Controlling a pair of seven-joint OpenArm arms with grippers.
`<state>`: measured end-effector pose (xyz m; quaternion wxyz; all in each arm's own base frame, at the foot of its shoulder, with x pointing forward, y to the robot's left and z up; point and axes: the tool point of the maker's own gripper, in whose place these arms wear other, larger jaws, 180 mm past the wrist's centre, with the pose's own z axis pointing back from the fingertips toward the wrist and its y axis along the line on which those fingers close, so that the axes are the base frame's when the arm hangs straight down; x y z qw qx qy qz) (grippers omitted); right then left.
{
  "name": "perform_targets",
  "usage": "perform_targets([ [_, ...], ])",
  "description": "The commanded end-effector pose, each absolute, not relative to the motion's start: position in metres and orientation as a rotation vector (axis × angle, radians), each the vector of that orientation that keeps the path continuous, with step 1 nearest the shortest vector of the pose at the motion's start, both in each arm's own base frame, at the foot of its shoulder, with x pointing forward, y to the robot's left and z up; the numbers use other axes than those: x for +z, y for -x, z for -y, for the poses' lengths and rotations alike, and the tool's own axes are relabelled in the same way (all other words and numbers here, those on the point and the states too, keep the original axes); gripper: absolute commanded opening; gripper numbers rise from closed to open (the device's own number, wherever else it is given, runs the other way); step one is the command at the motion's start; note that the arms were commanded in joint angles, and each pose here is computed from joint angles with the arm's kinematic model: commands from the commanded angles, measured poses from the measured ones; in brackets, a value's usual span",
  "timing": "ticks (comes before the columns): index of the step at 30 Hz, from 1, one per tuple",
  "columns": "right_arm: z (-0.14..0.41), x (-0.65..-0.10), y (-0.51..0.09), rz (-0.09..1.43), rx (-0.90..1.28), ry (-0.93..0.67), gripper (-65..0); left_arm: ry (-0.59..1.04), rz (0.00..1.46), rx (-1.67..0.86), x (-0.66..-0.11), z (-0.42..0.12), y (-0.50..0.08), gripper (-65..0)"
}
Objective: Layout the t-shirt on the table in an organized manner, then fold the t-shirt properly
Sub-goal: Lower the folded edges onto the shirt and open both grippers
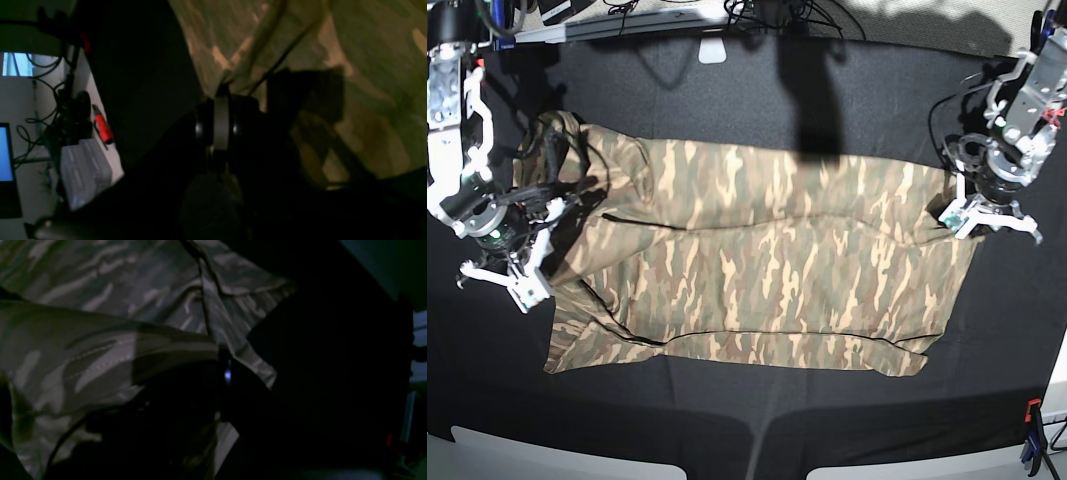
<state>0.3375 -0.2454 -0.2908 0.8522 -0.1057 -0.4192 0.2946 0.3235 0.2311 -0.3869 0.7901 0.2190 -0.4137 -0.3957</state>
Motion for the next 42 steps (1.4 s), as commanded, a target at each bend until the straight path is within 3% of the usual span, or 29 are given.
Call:
perform_targets([
  [1, 0.248, -0.277, -0.345, 0.923, 0.634, 0.238, -65.0, -0.503, 0.943, -0.856, -0.371, -0.234, -0.334, -65.0],
  [17, 0.249, -0.279, -0.344, 0.915, 0.637, 0.234, -65.0, -0.447, 1.099, -0.793, -0.339, -0.207, -0.371, -65.0],
  [31, 0.279, -0.272, -0.349, 0.92, 0.496, 0.372, -65.0, -0.485, 0.956, -0.768, -0.382, -0.243, -0.36, -65.0],
  [42, 0.275, -0.272, -0.349, 0.926, 0.49, 0.342, -65.0, -0.453, 1.106, -0.802, -0.356, -0.225, -0.378, -65.0],
])
